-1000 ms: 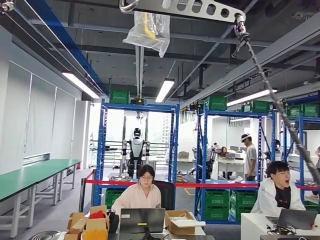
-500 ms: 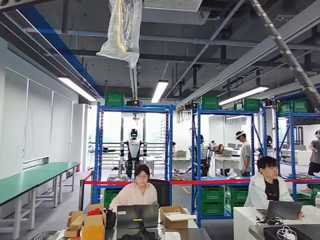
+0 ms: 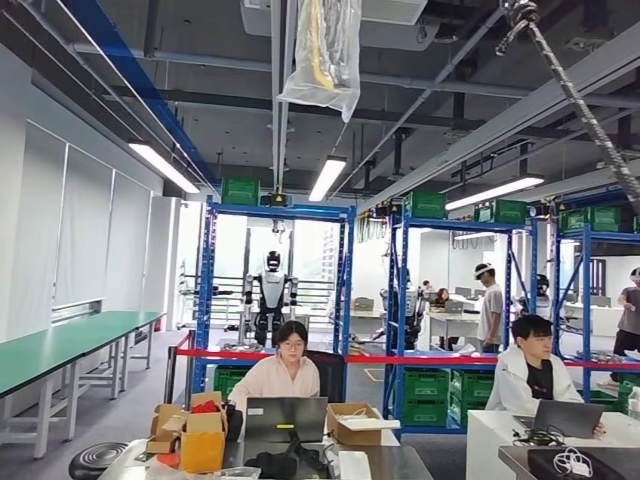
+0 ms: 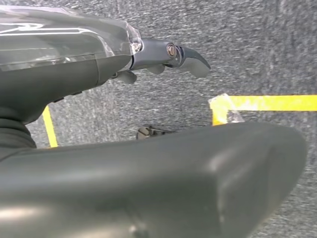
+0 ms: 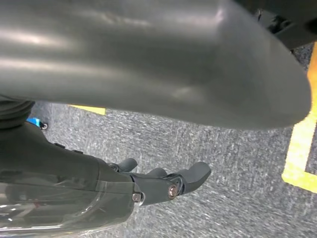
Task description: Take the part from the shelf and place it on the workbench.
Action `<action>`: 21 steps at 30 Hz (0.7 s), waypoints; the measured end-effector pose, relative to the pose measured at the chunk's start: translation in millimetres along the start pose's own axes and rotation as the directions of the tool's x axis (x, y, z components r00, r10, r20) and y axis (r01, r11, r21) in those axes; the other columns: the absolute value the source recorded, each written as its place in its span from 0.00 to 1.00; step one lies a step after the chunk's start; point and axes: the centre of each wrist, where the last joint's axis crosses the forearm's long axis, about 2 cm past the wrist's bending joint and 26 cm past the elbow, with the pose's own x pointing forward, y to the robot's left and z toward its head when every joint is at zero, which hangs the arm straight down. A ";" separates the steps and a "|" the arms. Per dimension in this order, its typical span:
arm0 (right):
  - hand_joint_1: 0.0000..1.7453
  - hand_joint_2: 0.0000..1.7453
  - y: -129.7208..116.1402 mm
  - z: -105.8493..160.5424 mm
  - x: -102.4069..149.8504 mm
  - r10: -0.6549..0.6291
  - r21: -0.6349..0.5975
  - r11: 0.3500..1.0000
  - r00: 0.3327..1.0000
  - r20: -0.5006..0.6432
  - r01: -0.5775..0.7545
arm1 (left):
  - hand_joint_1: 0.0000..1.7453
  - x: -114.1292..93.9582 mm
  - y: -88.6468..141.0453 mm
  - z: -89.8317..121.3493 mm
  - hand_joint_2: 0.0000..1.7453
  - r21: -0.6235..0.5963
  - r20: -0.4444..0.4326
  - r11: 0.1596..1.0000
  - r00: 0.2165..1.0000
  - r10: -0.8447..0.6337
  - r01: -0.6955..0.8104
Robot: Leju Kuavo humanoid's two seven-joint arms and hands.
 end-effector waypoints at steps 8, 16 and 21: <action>0.00 0.50 -5.0 -0.5 -2.4 -0.028 -0.023 0.999 0.999 -0.018 0.028 | 0.00 1.7 -3.3 -0.8 0.00 0.008 -0.013 1.000 1.000 0.011 -0.010; 0.00 1.00 -9.5 -0.5 -5.9 -0.091 -0.050 0.995 0.992 -0.088 0.087 | 0.00 2.4 -4.5 -1.2 0.00 -0.005 0.004 1.000 1.000 0.016 -0.016; 0.00 1.00 -17.0 -1.0 -9.4 -0.092 -0.071 0.994 0.989 -0.117 0.084 | 0.00 4.3 -10.3 -2.0 0.00 -0.020 0.006 1.000 1.000 0.023 -0.023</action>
